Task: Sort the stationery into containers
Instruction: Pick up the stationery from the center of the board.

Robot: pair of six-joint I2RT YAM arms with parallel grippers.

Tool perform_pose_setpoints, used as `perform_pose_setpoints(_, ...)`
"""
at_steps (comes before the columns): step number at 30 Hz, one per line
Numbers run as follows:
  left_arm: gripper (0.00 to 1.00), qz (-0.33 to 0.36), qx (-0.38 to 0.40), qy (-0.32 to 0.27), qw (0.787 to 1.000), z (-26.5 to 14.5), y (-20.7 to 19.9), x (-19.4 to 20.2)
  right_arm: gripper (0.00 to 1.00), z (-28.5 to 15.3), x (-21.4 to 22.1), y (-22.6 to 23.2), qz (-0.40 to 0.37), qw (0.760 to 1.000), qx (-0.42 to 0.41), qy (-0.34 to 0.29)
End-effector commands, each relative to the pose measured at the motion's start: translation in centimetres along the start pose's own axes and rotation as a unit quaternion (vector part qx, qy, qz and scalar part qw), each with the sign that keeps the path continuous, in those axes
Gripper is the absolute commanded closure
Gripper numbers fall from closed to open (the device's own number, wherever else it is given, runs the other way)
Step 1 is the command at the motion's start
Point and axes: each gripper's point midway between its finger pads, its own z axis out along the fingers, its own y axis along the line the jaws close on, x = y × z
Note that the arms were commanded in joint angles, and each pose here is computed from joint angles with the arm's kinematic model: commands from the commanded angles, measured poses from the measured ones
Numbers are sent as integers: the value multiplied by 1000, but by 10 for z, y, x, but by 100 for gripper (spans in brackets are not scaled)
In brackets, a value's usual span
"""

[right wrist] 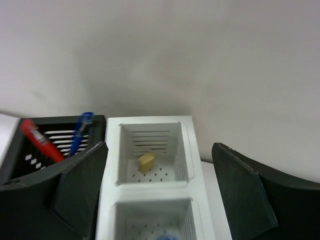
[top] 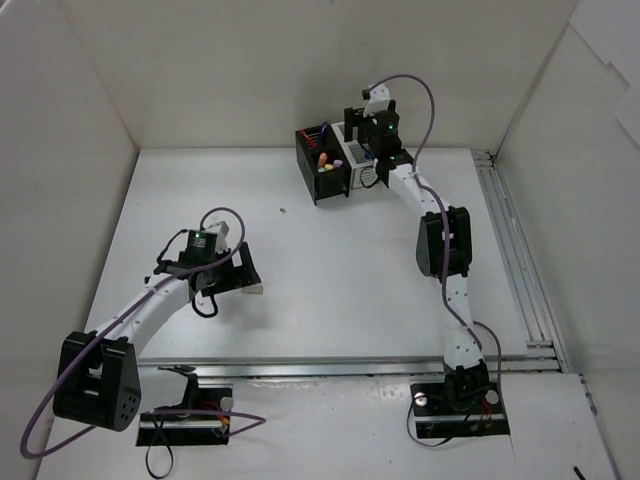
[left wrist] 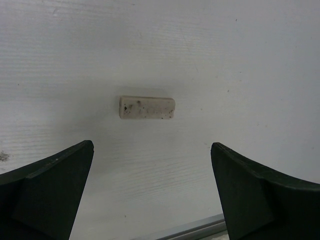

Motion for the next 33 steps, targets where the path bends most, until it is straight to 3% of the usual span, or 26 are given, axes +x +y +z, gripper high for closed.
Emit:
perform_pose_setpoints(1,0,-58,-14,2,998,-6,2,5,17,-68,-179,26,-59,985,-17,-161)
perform_pose_setpoints(3,0,-110,-25,9,994,-7,4,13,15,-99,-211,28,-103,978,3,-181)
perform_pose_setpoints(4,0,-135,-39,4,990,-7,6,11,15,-103,-183,35,-119,981,16,-151)
perform_pose_setpoints(5,0,-162,-55,10,985,-8,11,11,14,-125,-208,32,-126,976,36,-175)
perform_pose_setpoints(7,0,-211,-74,6,975,-6,12,8,13,-141,-181,34,-147,976,78,-140)
perform_pose_setpoints(9,0,-252,-81,5,964,-3,11,5,11,-170,-193,22,-127,975,119,-140)
perform_pose_setpoints(10,0,-271,-93,2,958,-2,13,4,9,-177,-172,22,-122,978,124,-118)
perform_pose_setpoints(11,0,-288,-107,9,952,0,17,7,2,-194,-183,15,-105,977,136,-126)
perform_pose_setpoints(13,0,-317,-119,-1,941,3,11,6,2,-211,-157,4,-66,978,168,-101)
perform_pose_setpoints(15,0,-334,-132,-8,933,4,7,3,2,-238,-161,-7,-26,974,197,-108)
perform_pose_setpoints(16,0,-350,-144,-15,925,6,4,3,2,-243,-136,-5,-29,976,197,-85)
perform_pose_setpoints(22,0,-391,-211,-57,894,3,6,-16,2,-305,-105,-24,-14,965,256,-62)
perform_pose_setpoints(27,1,-421,-252,-31,871,21,11,-2,2,-351,-110,-43,3,955,291,-66)
perform_pose_setpoints(33,17,-420,-253,-10,872,43,-2,-1,2,-374,-110,-49,13,956,289,-53)
